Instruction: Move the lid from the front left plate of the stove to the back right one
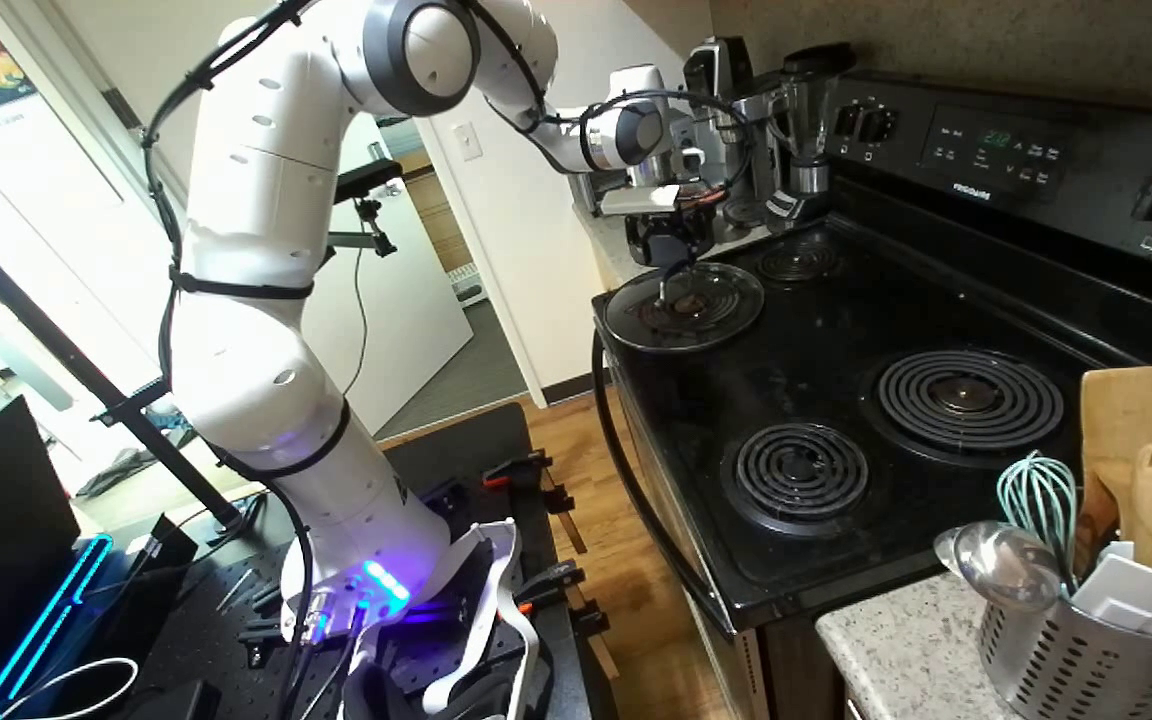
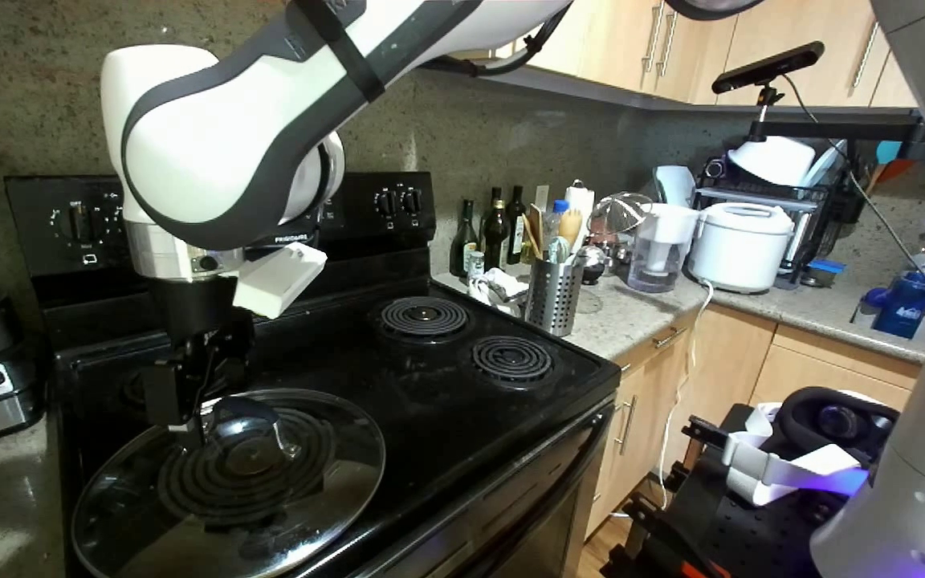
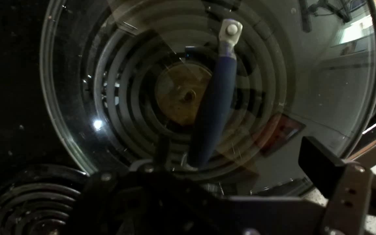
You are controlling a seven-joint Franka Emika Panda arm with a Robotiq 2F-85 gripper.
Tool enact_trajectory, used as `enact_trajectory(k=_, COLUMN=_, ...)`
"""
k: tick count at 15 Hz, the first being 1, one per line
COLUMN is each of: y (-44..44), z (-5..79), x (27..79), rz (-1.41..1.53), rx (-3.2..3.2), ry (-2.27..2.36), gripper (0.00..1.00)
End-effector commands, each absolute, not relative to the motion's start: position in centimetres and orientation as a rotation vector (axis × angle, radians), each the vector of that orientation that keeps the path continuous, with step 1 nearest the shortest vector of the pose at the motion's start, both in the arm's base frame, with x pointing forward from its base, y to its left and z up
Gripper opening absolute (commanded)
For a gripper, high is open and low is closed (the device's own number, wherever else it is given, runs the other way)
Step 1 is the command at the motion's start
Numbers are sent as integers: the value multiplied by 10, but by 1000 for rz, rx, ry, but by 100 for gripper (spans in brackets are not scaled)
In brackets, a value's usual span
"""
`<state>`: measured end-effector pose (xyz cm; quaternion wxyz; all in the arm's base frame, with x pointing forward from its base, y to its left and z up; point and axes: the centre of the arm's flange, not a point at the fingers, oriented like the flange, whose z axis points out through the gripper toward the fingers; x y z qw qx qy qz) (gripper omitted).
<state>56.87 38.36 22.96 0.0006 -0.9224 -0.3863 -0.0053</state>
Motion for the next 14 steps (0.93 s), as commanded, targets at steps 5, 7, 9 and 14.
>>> enact_trajectory(k=5, y=381, z=233, x=580, rz=-47, rx=-2960, ry=-1028, gripper=100)
enact_trajectory(k=7, y=380, z=229, x=580, rz=-38, rx=-2978, ry=-983, gripper=100)
enact_trajectory(k=9, y=379, z=224, x=578, rz=-19, rx=-2994, ry=-942, gripper=100)
enact_trajectory(k=14, y=373, z=206, x=574, rz=21, rx=-3014, ry=-837, gripper=100)
